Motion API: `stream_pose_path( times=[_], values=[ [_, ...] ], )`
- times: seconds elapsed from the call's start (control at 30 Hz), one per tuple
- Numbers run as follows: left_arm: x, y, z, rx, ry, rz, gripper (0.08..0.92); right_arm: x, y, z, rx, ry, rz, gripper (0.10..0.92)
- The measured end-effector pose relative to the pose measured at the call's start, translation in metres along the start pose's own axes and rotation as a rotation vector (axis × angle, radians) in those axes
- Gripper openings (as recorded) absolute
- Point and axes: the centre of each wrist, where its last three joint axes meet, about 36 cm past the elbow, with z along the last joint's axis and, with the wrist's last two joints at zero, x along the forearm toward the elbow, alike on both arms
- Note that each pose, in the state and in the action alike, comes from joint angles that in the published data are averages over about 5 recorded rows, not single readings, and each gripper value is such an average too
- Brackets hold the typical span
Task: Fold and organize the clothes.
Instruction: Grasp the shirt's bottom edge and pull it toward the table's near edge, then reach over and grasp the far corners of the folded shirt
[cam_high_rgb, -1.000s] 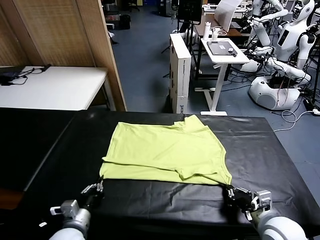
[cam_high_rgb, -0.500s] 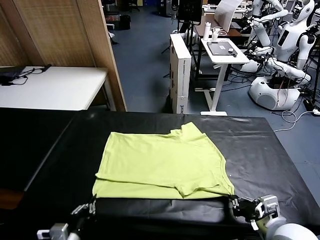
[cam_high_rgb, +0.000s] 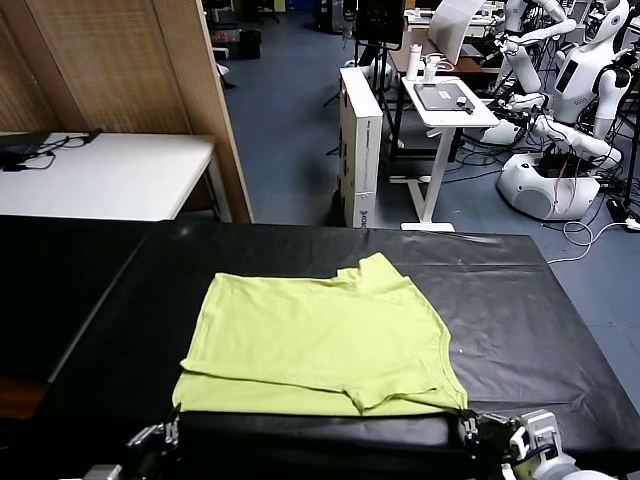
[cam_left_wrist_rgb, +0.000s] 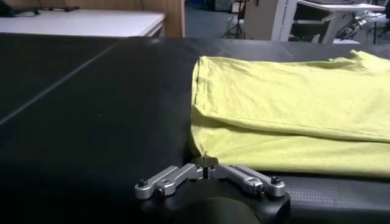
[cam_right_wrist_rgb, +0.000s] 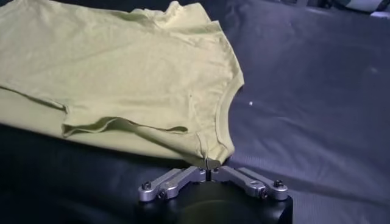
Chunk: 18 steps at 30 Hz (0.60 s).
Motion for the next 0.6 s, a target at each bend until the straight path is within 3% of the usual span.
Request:
stream_pose_path(
  times=[0.07,0.13,0.3,0.43,0.6],
  values=[
    [0.001,0.000,-0.001,-0.006,0.010,-0.009,0.456,0.002,0.000,-0.001,-0.002,-0.005,0.000,0.866],
    [0.002,0.001,-0.004,-0.016,0.021,-0.018,0.570,0.004,0.001,-0.004,-0.002,-0.020,0.001,0.896],
    [0.003,0.004,-0.021,-0.024,0.041,-0.058,0.849,0.006,-0.005,-0.020,0.006,-0.075,0.004,0.906],
    [0.001,0.008,-0.040,0.011,0.039,-0.074,0.902,-0.003,-0.015,-0.035,0.009,-0.117,-0.015,0.907],
    [-0.013,0.012,-0.059,0.075,-0.014,-0.022,0.907,-0.032,-0.037,-0.061,-0.010,-0.184,-0.026,0.907]
  ],
)
